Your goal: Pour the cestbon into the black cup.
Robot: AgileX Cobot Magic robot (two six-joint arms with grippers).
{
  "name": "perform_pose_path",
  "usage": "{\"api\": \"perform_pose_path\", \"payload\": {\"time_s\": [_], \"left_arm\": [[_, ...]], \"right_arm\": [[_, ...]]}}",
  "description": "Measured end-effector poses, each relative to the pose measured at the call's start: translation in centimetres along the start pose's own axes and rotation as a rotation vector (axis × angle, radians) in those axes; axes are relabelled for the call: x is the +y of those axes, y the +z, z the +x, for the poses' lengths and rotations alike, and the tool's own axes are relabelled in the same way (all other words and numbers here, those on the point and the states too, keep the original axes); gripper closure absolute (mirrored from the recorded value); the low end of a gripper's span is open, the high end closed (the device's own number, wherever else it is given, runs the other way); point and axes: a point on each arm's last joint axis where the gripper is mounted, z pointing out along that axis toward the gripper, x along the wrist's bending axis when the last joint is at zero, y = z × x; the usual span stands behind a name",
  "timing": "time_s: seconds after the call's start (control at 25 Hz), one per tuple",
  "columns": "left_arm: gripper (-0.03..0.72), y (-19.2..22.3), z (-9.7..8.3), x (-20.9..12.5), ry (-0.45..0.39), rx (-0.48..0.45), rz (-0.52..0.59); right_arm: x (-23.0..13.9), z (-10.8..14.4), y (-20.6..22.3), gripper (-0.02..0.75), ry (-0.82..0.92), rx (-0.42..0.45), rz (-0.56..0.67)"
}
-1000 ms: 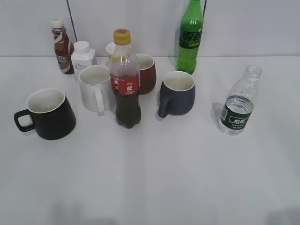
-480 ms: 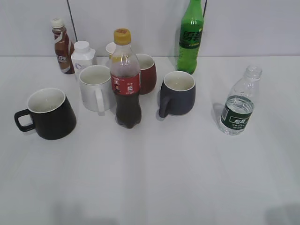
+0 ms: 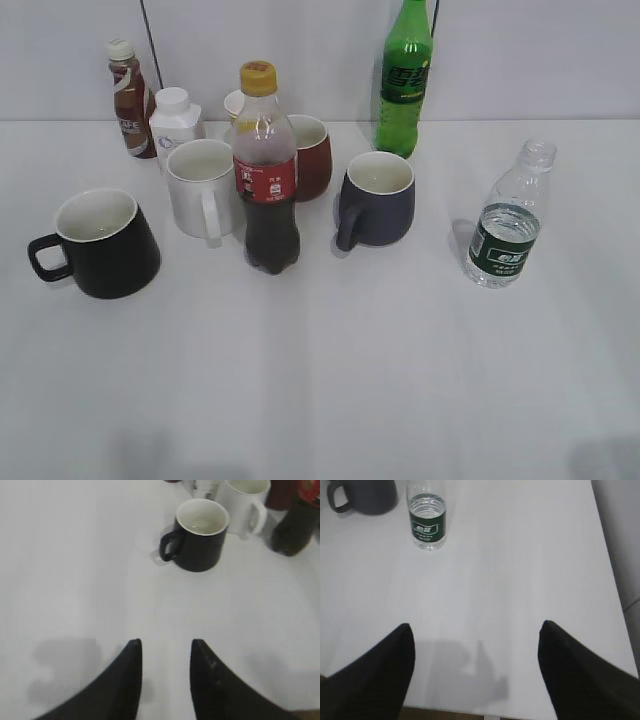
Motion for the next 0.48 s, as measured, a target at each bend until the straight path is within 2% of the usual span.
{"api": "perform_pose_path", "payload": {"time_s": [0.12, 0.32, 0.48], "left_arm": [[0.440, -0.4, 0.0, -0.2, -0.016, 0.023, -0.035], [0.440, -2.0, 0.0, -1.3, -0.014, 0.020, -0.160], [0.440, -2.2, 0.0, -1.5, -0.016, 0.021, -0.173]], "right_arm": [[-0.2, 0.0, -0.3, 0.147, 0.016, -0.027, -0.019], [-0.6, 0.0, -1.2, 0.147, 0.022, -0.040, -0.081], [-0.7, 0.0, -1.1, 0.147, 0.023, -0.041, -0.082]]}}
